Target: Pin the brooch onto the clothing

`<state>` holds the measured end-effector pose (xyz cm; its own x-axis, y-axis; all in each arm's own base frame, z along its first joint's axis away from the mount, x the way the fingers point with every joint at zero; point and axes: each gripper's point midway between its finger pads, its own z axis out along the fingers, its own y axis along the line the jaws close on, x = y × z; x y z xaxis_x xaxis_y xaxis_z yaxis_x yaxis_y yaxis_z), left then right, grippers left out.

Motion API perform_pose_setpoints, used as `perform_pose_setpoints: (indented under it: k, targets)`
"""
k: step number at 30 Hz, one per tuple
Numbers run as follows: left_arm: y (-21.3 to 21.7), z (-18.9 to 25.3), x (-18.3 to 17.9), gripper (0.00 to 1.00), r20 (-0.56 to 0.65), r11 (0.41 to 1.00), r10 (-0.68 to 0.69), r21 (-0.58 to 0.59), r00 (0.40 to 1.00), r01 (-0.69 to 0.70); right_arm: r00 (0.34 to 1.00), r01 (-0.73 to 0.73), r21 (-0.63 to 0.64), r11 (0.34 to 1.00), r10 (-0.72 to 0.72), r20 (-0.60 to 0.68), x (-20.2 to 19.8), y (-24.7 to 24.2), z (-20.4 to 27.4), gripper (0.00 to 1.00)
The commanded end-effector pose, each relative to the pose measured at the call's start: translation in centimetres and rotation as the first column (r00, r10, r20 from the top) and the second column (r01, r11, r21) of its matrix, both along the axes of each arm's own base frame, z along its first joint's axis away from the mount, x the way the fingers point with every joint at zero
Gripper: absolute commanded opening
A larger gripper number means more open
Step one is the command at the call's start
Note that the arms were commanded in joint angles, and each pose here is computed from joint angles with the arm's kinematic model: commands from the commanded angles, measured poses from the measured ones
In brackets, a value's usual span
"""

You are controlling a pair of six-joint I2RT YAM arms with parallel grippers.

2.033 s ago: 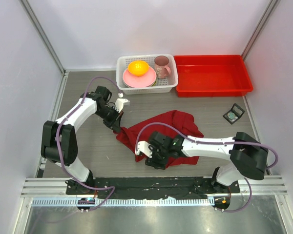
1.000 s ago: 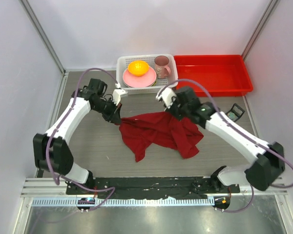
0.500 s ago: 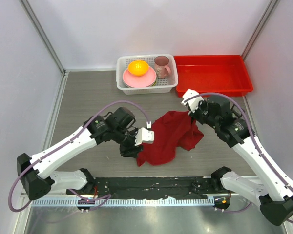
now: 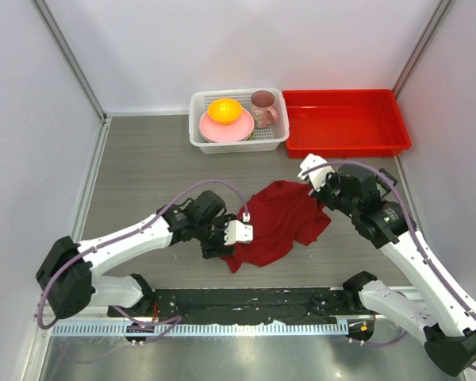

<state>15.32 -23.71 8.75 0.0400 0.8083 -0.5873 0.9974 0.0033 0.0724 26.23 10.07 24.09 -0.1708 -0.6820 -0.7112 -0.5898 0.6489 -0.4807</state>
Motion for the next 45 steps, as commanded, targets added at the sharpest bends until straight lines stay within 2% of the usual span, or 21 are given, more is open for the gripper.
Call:
perform_pose_setpoints:
  k: [1, 4, 10, 15, 22, 29, 32, 35, 36, 38, 39, 40, 42, 44, 45]
  targets:
    - [-4.8, 3.2, 1.4, 0.64, 0.127, 0.973, -0.172, -0.133, 0.977, 0.188, 0.999, 0.020, 0.014, 1.000, -0.021, 0.029, 0.1, -0.3, 0.4, 0.01]
    - [-6.0, 2.9, -0.4, 0.61, 0.099, 0.945, -0.303, -0.099, 0.948, 0.312, 0.999, 0.024, 0.020, 1.000, -0.024, 0.026, 0.0, -0.3, 0.4, 0.01]
    - [-8.3, 2.0, -1.8, 0.52, 0.085, 0.904, -0.425, -0.006, 0.901, 0.427, 0.999, 0.039, 0.038, 0.999, -0.040, 0.023, 0.0, -0.4, 0.6, 0.01]
    - [-7.8, -0.2, -2.6, 0.50, 0.095, 0.859, -0.511, 0.085, 0.854, 0.504, 0.997, 0.069, 0.054, 0.996, -0.071, 0.027, 0.0, -0.7, 0.9, 0.01]
    - [-9.0, -1.6, -1.9, 0.53, 0.155, 0.869, -0.493, 0.129, 0.856, 0.478, 0.997, 0.072, 0.080, 0.994, -0.075, 0.032, 0.0, -0.5, 1.5, 0.01]
    - [-9.7, -2.8, -2.4, 0.57, 0.150, 0.850, -0.519, 0.193, 0.841, 0.490, 0.997, 0.066, 0.087, 0.994, -0.068, 0.024, 0.0, -0.3, 1.4, 0.01]
    - [-9.4, -3.8, -2.0, 0.57, 0.136, 0.851, -0.504, 0.245, 0.853, 0.464, 0.997, 0.066, 0.088, 0.994, -0.069, 0.024, -0.1, -0.3, 1.4, 0.01]
    - [-9.0, -3.8, -1.2, 0.42, 0.148, 0.857, -0.484, 0.282, 0.863, 0.432, 0.997, 0.067, 0.092, 0.993, -0.070, 0.028, -0.1, -0.3, 1.6, 0.01]
    - [-9.0, -3.4, -1.1, 0.31, 0.156, 0.866, -0.468, 0.280, 0.870, 0.415, 0.997, 0.068, 0.093, 0.993, -0.071, 0.030, -0.1, -0.3, 1.6, 0.01]
    - [-8.8, -1.7, -0.6, 0.20, 0.196, 0.885, -0.436, 0.271, 0.878, 0.379, 0.997, 0.071, 0.092, 0.993, -0.074, 0.036, -0.1, -0.4, 1.9, 0.01]
    - [-8.6, -0.9, -0.5, 0.08, 0.200, 0.906, -0.391, 0.254, 0.898, 0.338, 0.996, 0.071, 0.096, 0.993, -0.075, 0.044, 0.0, -0.4, 2.3, 0.01]
    - [-8.1, -0.2, -0.6, 0.03, 0.193, 0.918, -0.361, 0.247, 0.912, 0.311, 0.996, 0.067, 0.096, 0.993, -0.072, 0.052, 0.0, -0.4, 2.6, 0.01]
    - [-7.5, 3.4, 0.5, 0.00, 0.226, 0.962, -0.258, 0.151, 0.939, 0.228, 0.995, 0.050, 0.092, 0.994, -0.058, 0.082, 0.2, -0.3, 3.9, 0.01]
    - [-5.9, 6.2, 2.0, 0.00, 0.197, 0.993, -0.113, 0.062, 0.974, 0.103, 0.992, 0.043, 0.090, 0.995, -0.053, 0.113, 0.7, -0.2, 5.1, 0.01]
    - [-5.4, 9.5, 2.7, 0.00, 0.226, 0.998, -0.043, -0.029, 0.973, 0.051, 0.989, 0.039, 0.084, 0.996, -0.050, 0.141, 1.3, -0.1, 6.3, 0.01]
